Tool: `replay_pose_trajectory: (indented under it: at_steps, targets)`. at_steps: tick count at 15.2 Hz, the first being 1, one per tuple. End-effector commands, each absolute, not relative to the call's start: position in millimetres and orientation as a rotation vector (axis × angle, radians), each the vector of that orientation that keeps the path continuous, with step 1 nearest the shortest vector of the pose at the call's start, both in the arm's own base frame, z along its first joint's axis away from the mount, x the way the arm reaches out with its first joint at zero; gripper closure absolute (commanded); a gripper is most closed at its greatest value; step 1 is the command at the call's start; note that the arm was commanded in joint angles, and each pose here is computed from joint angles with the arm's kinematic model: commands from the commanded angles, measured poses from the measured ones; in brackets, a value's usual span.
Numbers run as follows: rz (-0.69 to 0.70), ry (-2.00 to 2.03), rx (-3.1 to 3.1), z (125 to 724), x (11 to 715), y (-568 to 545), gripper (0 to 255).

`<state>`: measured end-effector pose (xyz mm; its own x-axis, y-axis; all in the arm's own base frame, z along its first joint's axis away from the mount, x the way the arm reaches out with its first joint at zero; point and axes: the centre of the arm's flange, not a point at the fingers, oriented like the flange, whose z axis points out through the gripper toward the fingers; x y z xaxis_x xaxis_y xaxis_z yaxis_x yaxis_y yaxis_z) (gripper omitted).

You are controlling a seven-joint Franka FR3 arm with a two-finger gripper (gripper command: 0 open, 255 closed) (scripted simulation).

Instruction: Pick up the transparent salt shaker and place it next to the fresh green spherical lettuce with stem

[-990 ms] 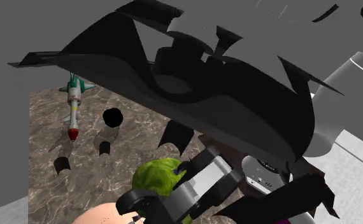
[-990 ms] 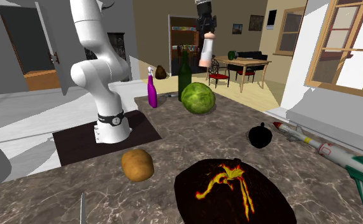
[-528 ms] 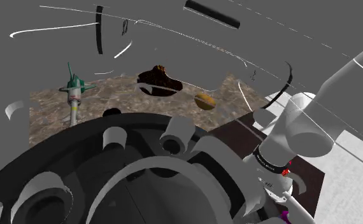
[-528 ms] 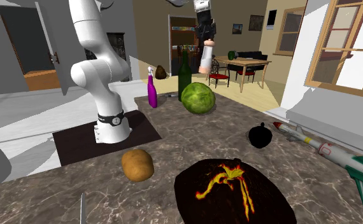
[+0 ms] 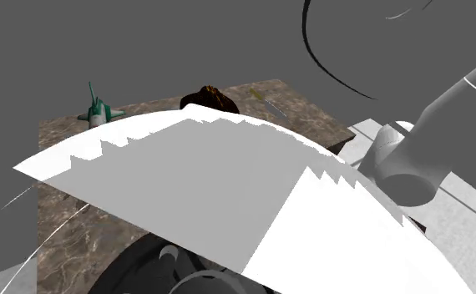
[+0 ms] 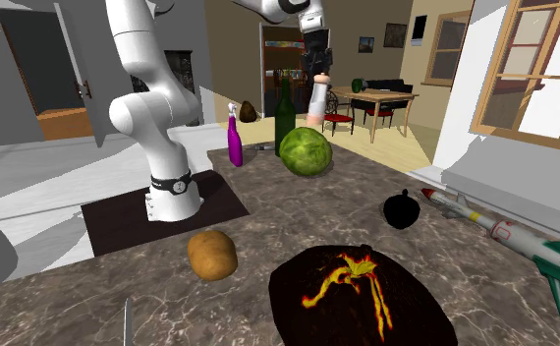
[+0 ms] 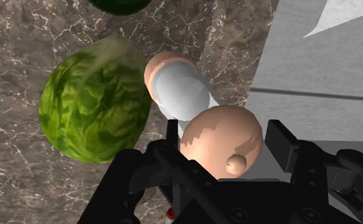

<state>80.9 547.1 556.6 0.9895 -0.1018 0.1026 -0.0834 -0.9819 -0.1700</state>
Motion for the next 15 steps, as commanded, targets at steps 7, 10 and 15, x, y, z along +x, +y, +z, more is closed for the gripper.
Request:
replay_pose_trajectory:
  at_steps: [7,10,15]
  targets:
    - [-0.166,0.139,-2.967,514.2,81.3,547.3,255]
    - [-0.166,0.139,-2.967,498.4,81.3,547.3,255]
    - [-0.166,0.139,-2.967,472.0,81.3,547.3,255]
